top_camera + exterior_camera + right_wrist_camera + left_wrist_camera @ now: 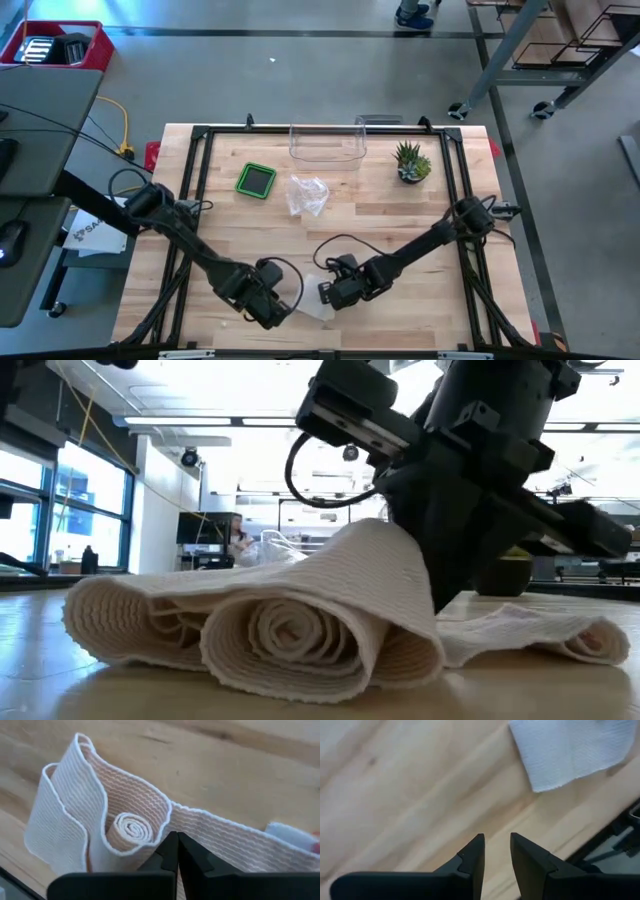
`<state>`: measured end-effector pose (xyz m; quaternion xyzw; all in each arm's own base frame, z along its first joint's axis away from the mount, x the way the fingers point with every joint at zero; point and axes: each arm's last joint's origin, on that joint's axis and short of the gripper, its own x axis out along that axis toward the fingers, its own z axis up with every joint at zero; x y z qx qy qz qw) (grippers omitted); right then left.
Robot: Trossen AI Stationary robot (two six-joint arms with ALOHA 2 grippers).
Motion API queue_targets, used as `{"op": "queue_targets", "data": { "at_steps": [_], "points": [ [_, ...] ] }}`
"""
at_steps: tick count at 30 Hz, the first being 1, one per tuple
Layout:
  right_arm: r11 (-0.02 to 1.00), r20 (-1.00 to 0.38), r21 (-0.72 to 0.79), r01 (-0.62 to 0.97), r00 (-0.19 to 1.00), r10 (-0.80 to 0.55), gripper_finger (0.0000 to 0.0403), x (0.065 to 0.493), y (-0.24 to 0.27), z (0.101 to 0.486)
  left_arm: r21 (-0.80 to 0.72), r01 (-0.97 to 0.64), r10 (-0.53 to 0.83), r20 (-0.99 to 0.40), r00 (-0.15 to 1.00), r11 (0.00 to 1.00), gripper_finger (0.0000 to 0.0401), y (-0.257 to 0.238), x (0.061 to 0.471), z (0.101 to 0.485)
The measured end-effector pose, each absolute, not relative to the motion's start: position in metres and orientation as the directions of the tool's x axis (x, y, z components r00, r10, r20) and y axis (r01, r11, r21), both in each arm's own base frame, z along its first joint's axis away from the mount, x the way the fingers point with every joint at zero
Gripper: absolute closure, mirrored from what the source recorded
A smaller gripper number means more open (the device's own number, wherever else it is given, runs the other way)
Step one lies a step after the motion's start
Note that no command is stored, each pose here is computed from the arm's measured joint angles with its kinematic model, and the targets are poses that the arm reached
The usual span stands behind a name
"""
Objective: Roll bandage
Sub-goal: Roll the bandage
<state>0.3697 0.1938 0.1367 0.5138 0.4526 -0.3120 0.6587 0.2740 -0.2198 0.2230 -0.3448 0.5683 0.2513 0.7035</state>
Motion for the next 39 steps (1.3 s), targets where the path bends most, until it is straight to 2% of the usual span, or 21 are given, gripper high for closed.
{"op": "queue_targets", "data": {
  "at_steps": [5, 9, 13, 15, 18, 22, 27, 31, 34, 39],
  "points": [
    [0.280, -0.923, 0.379, 0.882, 0.383, 0.044, 0.0371, 0.370, 0.185, 0.143, -0.171, -0.730, 0.009, -0.972, 0.236, 0.661, 0.0329, -0.206, 0.275, 0.232],
    [0.293, -0.918, 0.388, 0.874, 0.394, 0.039, 0.0315, 0.370, 0.177, 0.156, -0.188, -0.724, 0.016, -0.964, 0.265, 0.664, 0.0343, -0.188, 0.271, 0.236],
    [0.324, -0.940, 0.326, 0.888, 0.342, 0.010, 0.0254, 0.361, 0.167, 0.169, -0.189, -0.737, 0.027, -0.962, 0.271, 0.649, 0.0358, -0.164, 0.250, 0.235],
    [0.331, -0.953, 0.284, 0.900, 0.302, -0.005, 0.0229, 0.353, 0.164, 0.178, -0.237, -0.743, 0.008, -0.951, 0.310, 0.626, 0.0366, -0.152, 0.237, 0.236],
    [0.338, -0.966, 0.254, 0.906, 0.256, 0.040, 0.0204, 0.343, 0.166, 0.188, -0.354, -0.744, -0.026, -0.910, 0.413, 0.566, 0.0379, -0.137, 0.216, 0.232],
    [0.319, -0.967, 0.254, 0.913, 0.226, 0.122, 0.0193, 0.331, 0.190, 0.189, -0.547, -0.741, -0.054, -0.817, 0.575, 0.390, 0.0397, -0.123, 0.199, 0.213],
    [0.286, -0.982, 0.183, 0.941, 0.159, 0.105, 0.0192, 0.325, 0.207, 0.169, -0.726, -0.650, -0.126, -0.683, 0.720, 0.222, 0.0400, -0.126, 0.205, 0.176],
    [0.295, -0.986, 0.163, 0.942, 0.142, 0.089, 0.0192, 0.330, 0.203, 0.158, -0.735, -0.656, -0.138, -0.677, 0.723, 0.172, 0.0400, -0.134, 0.221, 0.159],
    [0.301, -0.989, 0.146, 0.942, 0.129, 0.077, 0.0192, 0.332, 0.201, 0.151, -0.698, -0.688, -0.179, -0.716, 0.675, 0.196, 0.0401, -0.145, 0.235, 0.149],
    [0.336, -0.988, 0.152, 0.929, 0.136, 0.071, 0.0192, 0.336, 0.198, 0.148, -0.656, -0.733, -0.213, -0.753, 0.622, 0.178, 0.0401, -0.160, 0.251, 0.133]
  ]
}}
